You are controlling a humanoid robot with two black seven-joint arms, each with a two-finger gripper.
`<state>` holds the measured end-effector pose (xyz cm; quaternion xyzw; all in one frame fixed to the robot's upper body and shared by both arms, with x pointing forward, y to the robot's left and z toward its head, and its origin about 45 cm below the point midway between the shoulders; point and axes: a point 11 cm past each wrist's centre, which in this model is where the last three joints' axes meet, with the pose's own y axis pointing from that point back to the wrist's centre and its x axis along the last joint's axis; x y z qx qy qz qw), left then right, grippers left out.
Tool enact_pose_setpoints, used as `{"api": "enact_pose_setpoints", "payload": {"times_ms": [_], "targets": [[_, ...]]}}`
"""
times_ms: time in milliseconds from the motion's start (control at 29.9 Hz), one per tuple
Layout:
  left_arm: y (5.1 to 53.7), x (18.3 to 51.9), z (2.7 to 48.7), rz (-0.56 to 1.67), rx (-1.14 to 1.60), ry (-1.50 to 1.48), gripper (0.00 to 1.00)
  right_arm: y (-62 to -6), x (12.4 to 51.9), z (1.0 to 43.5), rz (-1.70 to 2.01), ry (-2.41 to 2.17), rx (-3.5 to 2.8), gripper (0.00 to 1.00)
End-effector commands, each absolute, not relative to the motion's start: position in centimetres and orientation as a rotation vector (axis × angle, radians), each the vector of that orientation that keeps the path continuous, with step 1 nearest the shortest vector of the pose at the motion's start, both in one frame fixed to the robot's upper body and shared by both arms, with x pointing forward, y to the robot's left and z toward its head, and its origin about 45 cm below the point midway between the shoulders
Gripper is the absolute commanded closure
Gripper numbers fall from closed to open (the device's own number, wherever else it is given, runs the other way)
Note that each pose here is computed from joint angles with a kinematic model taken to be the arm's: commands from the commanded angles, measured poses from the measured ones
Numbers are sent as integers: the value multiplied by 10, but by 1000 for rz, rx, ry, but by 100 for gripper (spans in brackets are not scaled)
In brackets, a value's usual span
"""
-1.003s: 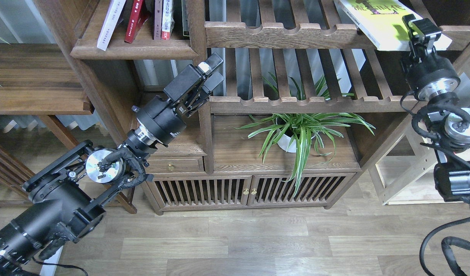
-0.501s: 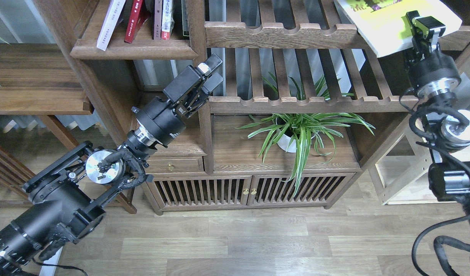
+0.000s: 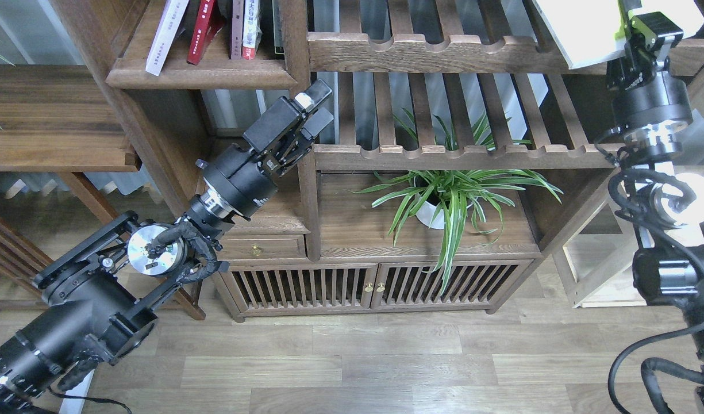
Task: Organize books on shelf
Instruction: 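Reach the right gripper up to the yellow-green book on the top shelf, then pull the yellow-green book down toward the left gripper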
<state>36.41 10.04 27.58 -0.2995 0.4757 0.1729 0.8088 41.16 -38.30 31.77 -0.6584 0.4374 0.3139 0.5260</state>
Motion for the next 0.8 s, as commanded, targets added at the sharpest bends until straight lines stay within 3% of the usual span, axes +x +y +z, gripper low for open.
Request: {"api": "enact_pose_setpoints", "payload": {"times_ms": [0, 769], "targets": [[100, 364, 277, 367, -640, 1015, 2, -379, 403, 313, 747, 1012, -1590, 99], [85, 365, 291, 329, -629, 972, 2, -269, 380, 271, 962, 754, -1676, 99]]}}
